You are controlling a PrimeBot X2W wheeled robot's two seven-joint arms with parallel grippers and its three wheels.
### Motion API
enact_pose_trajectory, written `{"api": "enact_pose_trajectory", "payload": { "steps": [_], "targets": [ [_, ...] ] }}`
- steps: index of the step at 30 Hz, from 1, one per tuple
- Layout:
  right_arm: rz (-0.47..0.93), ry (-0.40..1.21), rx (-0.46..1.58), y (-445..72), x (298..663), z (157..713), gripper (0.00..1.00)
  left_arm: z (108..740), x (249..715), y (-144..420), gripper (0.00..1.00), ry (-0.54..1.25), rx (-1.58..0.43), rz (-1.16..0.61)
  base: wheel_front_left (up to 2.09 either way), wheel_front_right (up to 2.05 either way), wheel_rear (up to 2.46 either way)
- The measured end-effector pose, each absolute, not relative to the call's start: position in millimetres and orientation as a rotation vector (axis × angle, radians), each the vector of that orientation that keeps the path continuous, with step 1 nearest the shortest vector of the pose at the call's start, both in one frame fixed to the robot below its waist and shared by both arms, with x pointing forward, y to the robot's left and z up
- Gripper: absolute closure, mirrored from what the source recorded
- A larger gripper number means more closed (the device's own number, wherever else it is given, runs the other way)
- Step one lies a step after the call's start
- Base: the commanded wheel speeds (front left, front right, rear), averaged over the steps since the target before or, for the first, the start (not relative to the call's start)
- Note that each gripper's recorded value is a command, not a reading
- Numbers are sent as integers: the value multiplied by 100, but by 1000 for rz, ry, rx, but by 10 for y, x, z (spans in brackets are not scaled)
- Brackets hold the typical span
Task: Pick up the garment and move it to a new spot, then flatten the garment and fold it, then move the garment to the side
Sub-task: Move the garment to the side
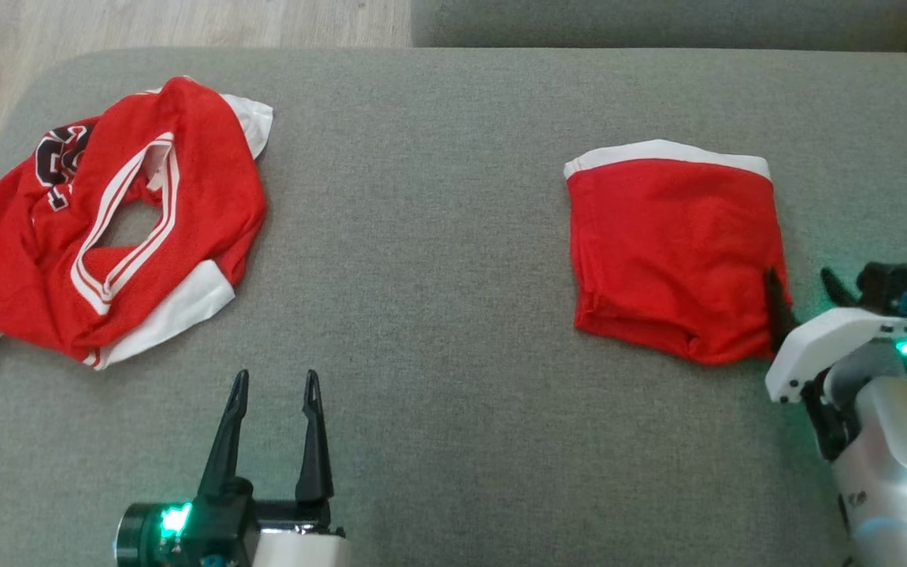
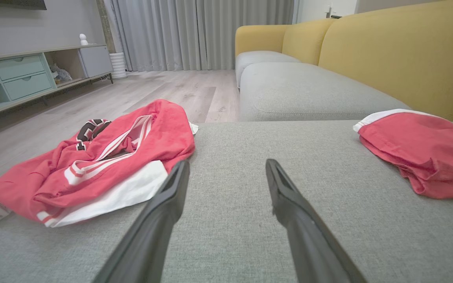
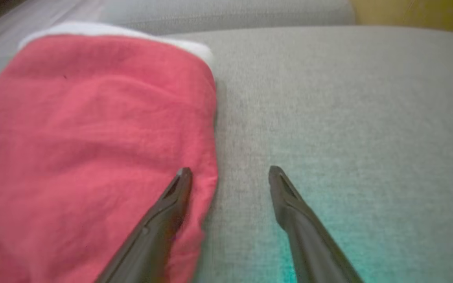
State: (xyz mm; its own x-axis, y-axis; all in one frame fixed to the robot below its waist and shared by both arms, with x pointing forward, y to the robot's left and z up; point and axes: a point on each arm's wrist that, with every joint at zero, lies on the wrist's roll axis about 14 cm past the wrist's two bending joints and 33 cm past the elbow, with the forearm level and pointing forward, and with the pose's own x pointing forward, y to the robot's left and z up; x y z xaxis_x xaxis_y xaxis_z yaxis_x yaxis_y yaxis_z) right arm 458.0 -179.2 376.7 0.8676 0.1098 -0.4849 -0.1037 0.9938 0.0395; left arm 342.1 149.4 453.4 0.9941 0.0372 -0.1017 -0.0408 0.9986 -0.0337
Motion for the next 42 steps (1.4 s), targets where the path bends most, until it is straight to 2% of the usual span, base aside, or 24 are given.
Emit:
{"api": "enact_pose_trajectory", "payload": {
  "steps": [1, 3, 4, 5, 6, 12, 16, 30, 39, 40, 41, 42],
  "targets": [
    [109, 541, 14, -1796, 4548, 3702, 15, 4534, 3427, 1487, 0, 101, -36, 37, 0, 0, 0],
    [112, 580, 21, -1764, 4508, 3623, 66, 4520, 3431, 1465, 0, 105, -35, 34, 0, 0, 0],
    [116, 589, 26, -1739, 4518, 3616, 83, 4513, 3437, 1455, 0, 108, -36, 31, 0, 0, 0],
    [120, 594, 36, -1712, 4536, 3620, 97, 4507, 3445, 1444, 0, 109, -36, 27, 0, 0, 0],
    [124, 596, 51, -1680, 4561, 3629, 100, 4500, 3457, 1433, 0, 111, -37, 24, 0, 0, 0],
    [131, 600, 95, -1650, 4607, 3624, 100, 4494, 3605, 1338, 0, 106, -39, -10, 0, 0, 0],
    [116, 574, 71, -1811, 4652, 3668, 100, 4482, 3692, 1268, 0, 105, -42, -34, 0, 0, 0],
    [-158, 507, -143, -3496, 4816, 4080, 100, 4330, 4058, 904, 0, 117, -56, -159, 0, 0, 0],
    [-369, 510, -261, -4484, 4776, 4287, 100, 4132, 4391, 704, 0, 128, -60, -225, 0, 0, 0],
    [-391, 495, -274, -4572, 4775, 4326, 53, 4111, 4421, 682, 0, 129, -59, -235, 0, 0, 0],
    [-402, 475, -291, -4623, 4791, 4368, 0, 4086, 4442, 666, 0, 133, -61, -241, 0, 0, 0],
    [-415, 469, -296, -4660, 4793, 4380, 0, 4064, 4462, 654, 0, 136, -61, -243, 0, 0, 0]
  ]
}}
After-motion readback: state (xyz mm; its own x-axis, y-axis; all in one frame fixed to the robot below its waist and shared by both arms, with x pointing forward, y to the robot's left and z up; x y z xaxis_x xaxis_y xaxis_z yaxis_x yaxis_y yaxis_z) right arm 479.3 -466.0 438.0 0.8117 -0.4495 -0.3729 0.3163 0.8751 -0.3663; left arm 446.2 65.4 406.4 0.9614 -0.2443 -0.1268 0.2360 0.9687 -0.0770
